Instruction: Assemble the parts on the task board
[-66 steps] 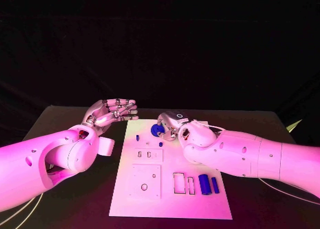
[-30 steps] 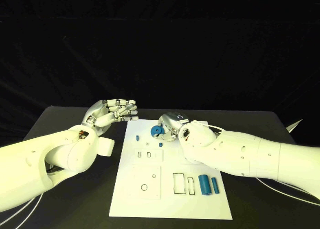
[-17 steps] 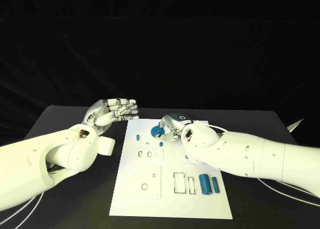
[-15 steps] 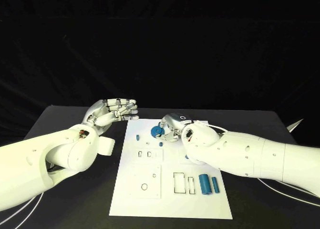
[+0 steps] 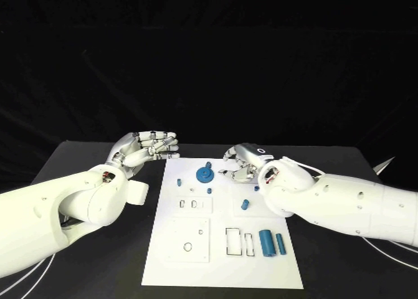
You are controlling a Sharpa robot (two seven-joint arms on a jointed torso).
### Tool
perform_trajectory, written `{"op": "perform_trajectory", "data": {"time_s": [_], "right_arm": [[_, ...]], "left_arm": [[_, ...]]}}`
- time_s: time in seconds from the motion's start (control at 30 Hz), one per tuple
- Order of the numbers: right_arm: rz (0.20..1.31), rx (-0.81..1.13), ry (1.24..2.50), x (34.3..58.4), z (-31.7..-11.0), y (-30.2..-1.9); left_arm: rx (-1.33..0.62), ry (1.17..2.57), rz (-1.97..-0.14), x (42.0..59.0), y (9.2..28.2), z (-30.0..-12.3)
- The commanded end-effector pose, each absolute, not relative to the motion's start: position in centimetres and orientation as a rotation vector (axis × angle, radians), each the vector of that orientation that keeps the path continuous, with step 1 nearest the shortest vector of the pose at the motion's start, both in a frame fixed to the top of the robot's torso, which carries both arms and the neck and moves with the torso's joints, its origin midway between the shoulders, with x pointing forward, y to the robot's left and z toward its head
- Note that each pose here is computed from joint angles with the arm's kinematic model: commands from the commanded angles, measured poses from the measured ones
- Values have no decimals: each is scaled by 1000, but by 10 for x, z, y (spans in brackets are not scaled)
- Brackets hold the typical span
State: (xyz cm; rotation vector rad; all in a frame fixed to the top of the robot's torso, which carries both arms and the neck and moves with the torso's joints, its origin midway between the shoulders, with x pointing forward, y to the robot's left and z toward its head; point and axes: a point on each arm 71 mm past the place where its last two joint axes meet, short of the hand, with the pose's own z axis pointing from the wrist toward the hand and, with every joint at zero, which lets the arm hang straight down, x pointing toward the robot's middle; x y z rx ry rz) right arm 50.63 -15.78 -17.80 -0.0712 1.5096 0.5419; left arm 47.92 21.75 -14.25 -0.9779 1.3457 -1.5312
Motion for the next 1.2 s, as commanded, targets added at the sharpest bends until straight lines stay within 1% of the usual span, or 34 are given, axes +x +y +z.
{"op": "perform_trajectory", "data": {"time_s": [0.03,0.13,0.27,0.57,0.77,1.2], "right_arm": [[688,5,1515,504,-166,-174],[731,48,1569,504,-160,-200],[757,75,1604,504,-158,-231],[727,87,1639,504,-168,-285],[696,86,1666,502,-181,-301],[635,117,1670,510,-199,-304]], "left_arm": [[-967,1346,-1549,479,217,-141],[-968,1345,-1546,479,218,-141],[-967,1346,-1549,479,218,-141],[-964,1349,-1557,480,216,-142],[-964,1349,-1557,480,217,-142],[-964,1350,-1559,479,216,-142]]}}
